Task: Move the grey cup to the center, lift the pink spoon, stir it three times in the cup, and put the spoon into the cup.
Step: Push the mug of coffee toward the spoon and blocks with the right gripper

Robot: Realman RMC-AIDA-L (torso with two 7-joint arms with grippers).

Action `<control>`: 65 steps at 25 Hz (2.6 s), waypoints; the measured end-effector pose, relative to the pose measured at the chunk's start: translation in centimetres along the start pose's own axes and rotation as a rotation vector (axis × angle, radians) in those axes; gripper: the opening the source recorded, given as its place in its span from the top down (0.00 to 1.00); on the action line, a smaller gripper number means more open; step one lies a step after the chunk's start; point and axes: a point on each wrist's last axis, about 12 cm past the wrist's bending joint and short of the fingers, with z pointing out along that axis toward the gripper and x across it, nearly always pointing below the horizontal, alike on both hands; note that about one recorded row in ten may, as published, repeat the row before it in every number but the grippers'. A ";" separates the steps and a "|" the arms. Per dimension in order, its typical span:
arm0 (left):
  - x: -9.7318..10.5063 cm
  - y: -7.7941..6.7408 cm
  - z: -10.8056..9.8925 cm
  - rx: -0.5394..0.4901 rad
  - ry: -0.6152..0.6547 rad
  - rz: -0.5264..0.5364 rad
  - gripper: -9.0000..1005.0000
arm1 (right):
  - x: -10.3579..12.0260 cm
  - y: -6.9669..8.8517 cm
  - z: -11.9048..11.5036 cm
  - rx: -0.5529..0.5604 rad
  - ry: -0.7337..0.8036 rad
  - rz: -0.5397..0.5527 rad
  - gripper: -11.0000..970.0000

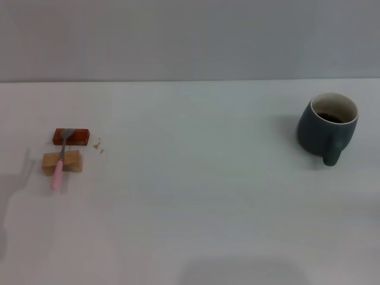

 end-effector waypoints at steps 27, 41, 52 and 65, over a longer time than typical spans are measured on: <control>-0.4 -0.6 1.3 0.017 -0.020 -0.005 0.17 | -3.5 8.3 5.5 -0.192 0.179 -0.067 0.99; -0.4 -0.6 1.4 0.019 -0.020 -0.002 0.17 | -3.6 11.8 5.4 -0.286 0.223 -0.121 0.99; -0.4 -0.6 1.5 0.018 -0.020 -0.002 0.17 | -3.3 13.3 5.1 -0.327 0.252 -0.150 0.99; -0.5 -0.7 1.9 0.024 -0.018 0.005 0.17 | -3.4 17.9 3.9 -0.466 0.252 -0.202 0.99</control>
